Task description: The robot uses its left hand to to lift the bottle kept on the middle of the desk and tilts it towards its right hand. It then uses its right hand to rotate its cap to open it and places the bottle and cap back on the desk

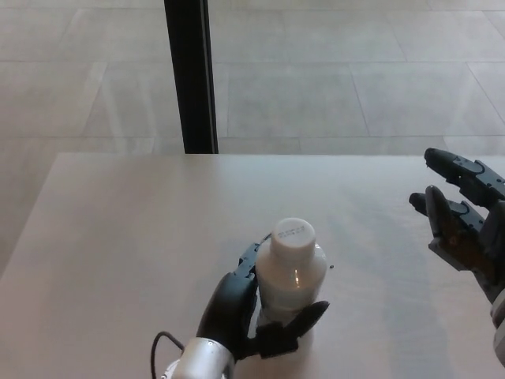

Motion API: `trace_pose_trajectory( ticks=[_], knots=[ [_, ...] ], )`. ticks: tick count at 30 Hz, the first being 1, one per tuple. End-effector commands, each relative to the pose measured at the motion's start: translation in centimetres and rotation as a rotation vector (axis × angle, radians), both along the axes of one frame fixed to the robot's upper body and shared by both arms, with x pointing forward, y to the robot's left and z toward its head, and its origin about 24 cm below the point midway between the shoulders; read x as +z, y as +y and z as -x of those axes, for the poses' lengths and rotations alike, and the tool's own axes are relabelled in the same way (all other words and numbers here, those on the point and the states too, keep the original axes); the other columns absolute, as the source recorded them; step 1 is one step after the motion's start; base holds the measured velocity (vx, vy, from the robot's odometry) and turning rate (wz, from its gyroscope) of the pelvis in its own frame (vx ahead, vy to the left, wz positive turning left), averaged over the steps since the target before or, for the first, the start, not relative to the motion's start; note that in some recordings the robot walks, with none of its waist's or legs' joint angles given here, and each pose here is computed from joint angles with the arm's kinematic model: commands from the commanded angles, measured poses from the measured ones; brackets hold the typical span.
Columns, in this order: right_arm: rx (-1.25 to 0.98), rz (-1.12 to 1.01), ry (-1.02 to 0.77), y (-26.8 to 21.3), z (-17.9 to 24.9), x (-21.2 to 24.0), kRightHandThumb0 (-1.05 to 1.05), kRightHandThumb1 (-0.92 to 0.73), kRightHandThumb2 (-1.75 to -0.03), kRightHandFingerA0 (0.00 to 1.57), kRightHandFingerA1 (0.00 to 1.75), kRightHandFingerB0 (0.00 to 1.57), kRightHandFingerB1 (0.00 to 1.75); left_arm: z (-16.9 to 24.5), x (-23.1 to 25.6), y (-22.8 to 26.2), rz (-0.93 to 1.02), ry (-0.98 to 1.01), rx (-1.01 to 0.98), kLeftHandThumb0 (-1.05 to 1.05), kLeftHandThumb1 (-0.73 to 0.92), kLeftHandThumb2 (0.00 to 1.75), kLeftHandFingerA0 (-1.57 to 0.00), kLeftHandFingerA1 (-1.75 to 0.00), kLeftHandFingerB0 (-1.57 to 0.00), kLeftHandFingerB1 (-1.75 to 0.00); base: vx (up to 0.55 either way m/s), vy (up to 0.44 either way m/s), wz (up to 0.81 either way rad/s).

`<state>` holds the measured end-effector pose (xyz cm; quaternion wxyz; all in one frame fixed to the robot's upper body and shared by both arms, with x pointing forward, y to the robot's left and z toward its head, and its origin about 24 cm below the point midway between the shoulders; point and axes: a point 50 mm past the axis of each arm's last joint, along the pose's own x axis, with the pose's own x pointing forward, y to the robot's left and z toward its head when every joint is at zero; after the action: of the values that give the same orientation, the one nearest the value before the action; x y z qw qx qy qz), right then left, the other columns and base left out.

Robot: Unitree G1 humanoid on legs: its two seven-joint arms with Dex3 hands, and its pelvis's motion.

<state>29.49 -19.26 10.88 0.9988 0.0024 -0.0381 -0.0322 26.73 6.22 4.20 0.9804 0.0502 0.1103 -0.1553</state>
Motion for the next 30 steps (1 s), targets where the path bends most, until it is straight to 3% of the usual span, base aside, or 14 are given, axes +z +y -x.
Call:
trace_pose_trajectory(
  ticks=[1, 2, 6, 7, 8, 9, 10, 12, 15, 16, 17, 18, 19, 30],
  knots=[
    [-0.031, 0.014, -0.02, -0.5, 0.1, 0.3, -0.63, -0.72, -0.62, 0.35, 0.71, 0.48, 0.34, -0.1, 0.0, -1.1, 0.05, 0.015, 0.126, -0.57, 0.66, 0.59, 0.0, -0.22, 0.0, 0.0, 0.0, 0.0, 0.0],
    [-0.033, 0.015, -0.02, -0.6, 0.1, 0.3, -0.63, -0.72, -0.62, 0.35, 0.71, 0.48, 0.34, -0.1, 0.1, -1.3, 0.054, 0.007, 0.155, -0.57, 0.66, 0.59, 0.0, -0.22, 0.0, 0.0, 0.0, 0.0, 0.0],
    [-0.042, 0.013, -0.023, -0.9, 0.0, 0.4, -0.64, -0.72, -0.62, 0.39, 0.77, 0.5, 0.35, -0.2, 0.7, -2.2, 0.116, -0.09, 0.493, -0.15, 0.92, 0.76, -0.67, -1.41, -0.12, -0.34, 0.0, 0.0, 0.0],
    [-0.037, 0.008, -0.025, -0.7, 0.0, 0.3, -0.64, -0.72, -0.62, 0.4, 0.8, 0.49, 0.36, -0.3, 0.8, -2.0, 0.097, -0.123, 0.525, -0.04, 0.8, 1.25, -1.09, -1.18, -0.12, -0.54, 0.0, 0.0, 0.0],
    [-0.032, 0.002, -0.029, -0.8, 0.1, 0.3, -0.63, -0.72, -0.62, 0.42, 0.84, 0.49, 0.35, -0.3, 0.9, -1.9, 0.102, -0.141, 0.527, -0.02, 0.92, 0.88, -0.83, -1.75, -0.41, -0.57, 0.0, 0.0, 0.0],
    [-0.031, 0.001, -0.029, -0.8, 0.1, 0.3, -0.63, -0.72, -0.62, 0.42, 0.84, 0.49, 0.35, -0.3, 0.9, -1.9, 0.102, -0.144, 0.528, -0.02, 0.92, 0.88, -0.83, -1.75, -0.41, -0.57, 0.0, 0.0, 0.0],
    [-0.032, -0.001, -0.027, -0.8, 0.1, 0.3, -0.6, -0.7, -0.61, 0.46, 0.83, 0.46, 0.35, -0.5, 1.1, -1.8, 0.052, -0.168, 0.527, 0.1, 0.89, 1.01, -0.83, -1.75, -0.74, -1.5, 0.0, 0.0, 0.0],
    [-0.025, -0.002, -0.029, -0.8, 0.2, 0.4, -0.53, -0.68, -0.61, 0.58, 0.91, 0.48, 0.36, -0.6, 1.1, -1.6, 0.04, -0.178, 0.522, 0.09, 0.83, 1.15, -0.84, -1.75, -0.63, -1.75, 0.0, 0.0, 0.0],
    [0.016, 0.003, -0.036, -0.8, 0.4, 0.7, -0.51, -0.67, -0.61, 0.66, 0.94, 0.48, 0.36, -0.6, 1.1, -1.5, 0.06, -0.167, 0.51, 0.08, 0.81, 1.2, -0.8, -1.75, -0.58, -1.75, 0.0, 0.0, 0.0],
    [0.091, 0.05, -0.046, -0.5, 0.6, 1.2, -0.51, -0.5, -0.91, 0.76, 0.87, 0.38, 0.53, -0.6, 0.8, -1.1, 0.041, -0.159, 0.49, 0.04, 0.78, 1.24, -0.78, -1.75, -0.53, -1.75, 0.0, 0.0, 0.0],
    [0.109, 0.079, -0.055, -0.3, 0.6, 1.4, -0.49, -0.62, -0.59, 0.83, 0.91, 0.49, 0.36, -0.7, 0.8, -0.9, 0.033, -0.16, 0.489, 0.05, 0.79, 1.22, -0.78, -1.75, -0.53, -1.75, 0.0, 0.0, 0.0],
    [0.123, 0.094, -0.061, -0.2, 0.7, 1.5, -0.47, -0.61, -0.59, 0.82, 0.91, 0.49, 0.36, -0.7, 0.7, -0.8, 0.019, -0.162, 0.488, 0.03, 0.77, 1.32, -0.97, -1.15, -0.82, -1.06, 0.0, 0.0, 0.0],
    [0.147, 0.104, -0.067, 0.0, 0.7, 1.6, -0.48, -0.6, -0.58, 0.83, 0.91, 0.51, 0.36, -0.7, 0.7, -0.6, -0.009, -0.164, 0.485, 0.07, 0.74, 1.25, -0.75, -1.75, -0.51, -1.74, 0.0, 0.0, 0.0],
    [0.364, 0.411, -0.115, 3.1, 0.8, 2.8, -0.47, -0.54, -0.57, 0.81, 0.97, 0.51, 0.38, -2.5, 3.1, 2.2, -0.296, -0.296, 0.391, 0.13, 0.74, 1.12, -0.75, -1.75, -0.65, -1.63, 0.0, 0.0, 0.0]
  ],
)
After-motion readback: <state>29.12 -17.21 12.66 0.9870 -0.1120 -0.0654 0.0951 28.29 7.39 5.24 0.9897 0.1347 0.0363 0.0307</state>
